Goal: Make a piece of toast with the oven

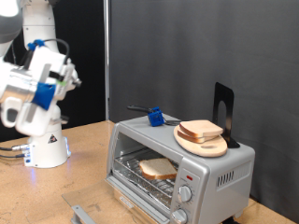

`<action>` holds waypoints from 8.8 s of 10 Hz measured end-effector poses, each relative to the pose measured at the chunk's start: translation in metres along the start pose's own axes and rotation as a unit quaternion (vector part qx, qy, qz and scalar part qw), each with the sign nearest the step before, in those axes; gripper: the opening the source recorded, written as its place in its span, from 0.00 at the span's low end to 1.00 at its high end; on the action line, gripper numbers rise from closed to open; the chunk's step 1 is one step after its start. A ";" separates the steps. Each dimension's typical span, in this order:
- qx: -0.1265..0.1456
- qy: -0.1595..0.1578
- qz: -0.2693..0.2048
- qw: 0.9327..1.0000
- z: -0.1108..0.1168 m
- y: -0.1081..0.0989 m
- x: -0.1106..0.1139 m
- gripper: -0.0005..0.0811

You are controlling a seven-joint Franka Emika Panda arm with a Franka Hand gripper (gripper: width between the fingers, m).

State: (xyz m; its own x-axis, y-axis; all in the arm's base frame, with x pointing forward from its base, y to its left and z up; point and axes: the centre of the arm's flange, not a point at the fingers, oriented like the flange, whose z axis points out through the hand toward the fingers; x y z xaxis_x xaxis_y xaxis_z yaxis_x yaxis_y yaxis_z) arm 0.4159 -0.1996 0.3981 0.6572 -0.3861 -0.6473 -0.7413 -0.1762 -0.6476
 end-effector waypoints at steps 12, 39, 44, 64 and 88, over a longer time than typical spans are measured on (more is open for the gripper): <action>-0.031 0.072 0.013 0.997 -0.011 0.068 0.091 0.84; -0.078 0.074 0.002 0.994 0.124 0.167 0.123 0.84; -0.056 0.060 0.011 0.997 0.117 0.170 0.114 0.84; -0.081 0.087 0.008 0.993 0.140 0.169 0.138 0.84; 0.010 -0.072 -0.042 0.996 0.186 0.054 -0.019 0.84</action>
State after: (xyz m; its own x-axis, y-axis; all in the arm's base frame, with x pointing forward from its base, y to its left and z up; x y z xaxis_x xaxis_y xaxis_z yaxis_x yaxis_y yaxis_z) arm 0.3890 -0.0332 0.3009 0.7305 -0.2362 -0.6408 -0.6812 -0.1838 -0.7087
